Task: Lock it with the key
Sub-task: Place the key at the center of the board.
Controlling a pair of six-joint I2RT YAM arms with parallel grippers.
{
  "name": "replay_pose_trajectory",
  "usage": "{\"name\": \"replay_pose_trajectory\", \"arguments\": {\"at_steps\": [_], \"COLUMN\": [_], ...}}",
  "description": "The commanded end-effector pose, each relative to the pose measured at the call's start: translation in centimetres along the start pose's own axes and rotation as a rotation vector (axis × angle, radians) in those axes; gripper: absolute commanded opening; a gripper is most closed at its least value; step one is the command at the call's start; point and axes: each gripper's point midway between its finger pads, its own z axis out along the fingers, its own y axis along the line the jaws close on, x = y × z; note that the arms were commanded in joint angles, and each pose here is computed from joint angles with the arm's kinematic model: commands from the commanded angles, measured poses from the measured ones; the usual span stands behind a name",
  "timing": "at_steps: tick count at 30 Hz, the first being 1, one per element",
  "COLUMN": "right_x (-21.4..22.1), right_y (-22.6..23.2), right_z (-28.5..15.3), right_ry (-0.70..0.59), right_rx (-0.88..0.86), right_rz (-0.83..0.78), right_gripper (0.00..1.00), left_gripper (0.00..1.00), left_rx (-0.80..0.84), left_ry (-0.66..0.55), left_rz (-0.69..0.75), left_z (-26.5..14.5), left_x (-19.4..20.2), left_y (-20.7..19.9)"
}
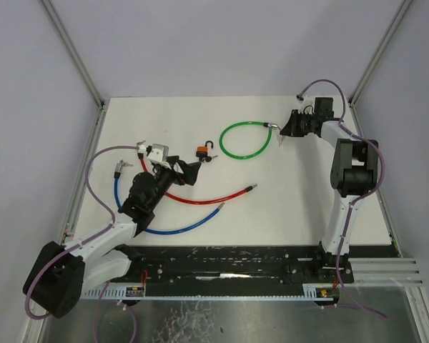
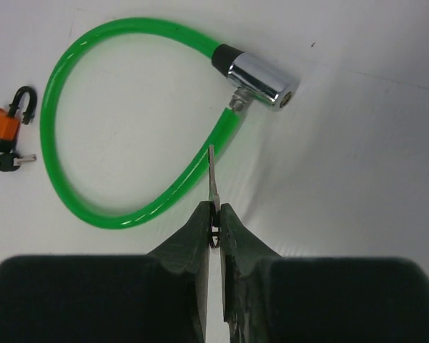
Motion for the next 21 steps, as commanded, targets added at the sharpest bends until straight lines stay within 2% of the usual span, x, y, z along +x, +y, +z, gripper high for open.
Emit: {"name": "replay_pose_trajectory", "arguments": {"at_steps": [1,5,7,10,14,21], "right_x": [-1.4,-1.9,-2.2,-3.3,-5.5,-6.5], "right_y": [-1.3,-2.0,-2.1,-2.0,0.2,9.1], "right_z": [0.8,1.4,1.3,0.3,-3.2,-11.9], "right_ry": [-0.008,0.006,0.010,-0.001,-0.052,-0.134], "right_rx": [0.039,0.050,0.055,0.082,0.093,-0.042], "right_rz": [0.007,0.006,-0.001,-0.042,-0.148,-0.336], "right_gripper": [0.17,0.32,0.43,0.52,0.54,0.53], "left_gripper": [0.90,0.90,0.90,0.90,0.90,0.90], "left_rx": [-0.019,-0.020,-0.028,-0.044,-0.033,0.011], "left_ry": [0.006,0.027,0.036,0.048,0.050,0.088], "left_rz": [0.010,0.006,0.010,0.016,0.003,-0.070], "left_z": [1.0,1.6,1.6,1.7,1.5,1.5], "left_x": [-0.1,0.4,0.7,0.8,0.7,1.1], "left_y": [0.4,0.4,0.6,0.9,0.6,-0.5]}}
